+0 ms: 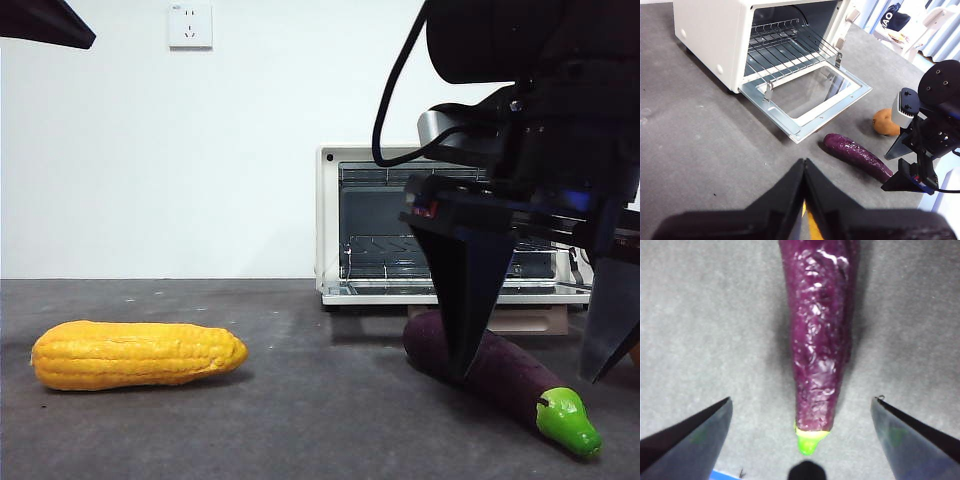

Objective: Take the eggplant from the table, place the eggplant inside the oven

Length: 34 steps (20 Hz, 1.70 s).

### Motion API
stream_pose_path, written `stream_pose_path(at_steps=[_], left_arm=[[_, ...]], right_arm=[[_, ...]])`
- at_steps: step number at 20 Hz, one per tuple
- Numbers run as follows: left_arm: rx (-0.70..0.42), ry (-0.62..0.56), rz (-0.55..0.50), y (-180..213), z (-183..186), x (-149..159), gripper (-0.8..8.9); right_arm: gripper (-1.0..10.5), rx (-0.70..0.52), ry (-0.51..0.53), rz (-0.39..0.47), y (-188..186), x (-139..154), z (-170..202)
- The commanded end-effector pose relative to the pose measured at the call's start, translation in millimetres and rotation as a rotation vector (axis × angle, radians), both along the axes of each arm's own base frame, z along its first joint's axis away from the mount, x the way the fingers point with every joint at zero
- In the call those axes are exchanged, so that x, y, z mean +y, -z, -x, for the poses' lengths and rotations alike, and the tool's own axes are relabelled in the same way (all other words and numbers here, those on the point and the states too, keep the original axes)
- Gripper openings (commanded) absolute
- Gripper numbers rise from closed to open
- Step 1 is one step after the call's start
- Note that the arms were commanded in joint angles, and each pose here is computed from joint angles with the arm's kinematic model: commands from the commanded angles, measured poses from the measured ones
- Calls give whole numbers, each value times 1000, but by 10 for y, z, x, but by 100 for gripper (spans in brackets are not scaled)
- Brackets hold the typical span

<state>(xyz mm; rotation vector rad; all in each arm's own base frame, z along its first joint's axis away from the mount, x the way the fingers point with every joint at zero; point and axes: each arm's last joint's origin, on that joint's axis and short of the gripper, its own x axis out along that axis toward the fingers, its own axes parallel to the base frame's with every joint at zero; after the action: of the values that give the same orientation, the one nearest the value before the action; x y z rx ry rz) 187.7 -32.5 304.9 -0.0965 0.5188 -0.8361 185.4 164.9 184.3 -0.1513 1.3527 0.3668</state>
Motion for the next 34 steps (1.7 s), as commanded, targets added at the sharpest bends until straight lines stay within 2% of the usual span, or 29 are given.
stream_pose_path(at_steps=[1,9,10,12,15,19,22,26,30,34], left_arm=[[3,4,4,24,-4,1,-6],[2,4,4,24,-4,1,-6],[2,4,4,24,-4,1,-6],[2,3,4,23,-4,1,-6],[1,3,4,23,-4,1,-6],[1,4,4,23,-4,1,-6],[1,4,4,23,-4,0,-5],[-4,2,3,20,-7,0,-6],[-3,4,3,20,-6,-3,-5],[-1,27,3,22,3,-48,-6]], right_arm=[[466,13,16,12,45,-4,12],[456,44,24,37,152,34,-8],[375,41,20,37,158,46,-5],[126,25,3,25,154,92,11],[-14,9,-16,24,151,138,40],[-12,-13,-36,45,151,180,81],[-12,-23,-47,28,106,189,109],[-12,-50,-78,-108,-190,175,190],[-12,-111,-69,-173,-492,111,179],[-12,-136,-45,-233,-626,12,-11]])
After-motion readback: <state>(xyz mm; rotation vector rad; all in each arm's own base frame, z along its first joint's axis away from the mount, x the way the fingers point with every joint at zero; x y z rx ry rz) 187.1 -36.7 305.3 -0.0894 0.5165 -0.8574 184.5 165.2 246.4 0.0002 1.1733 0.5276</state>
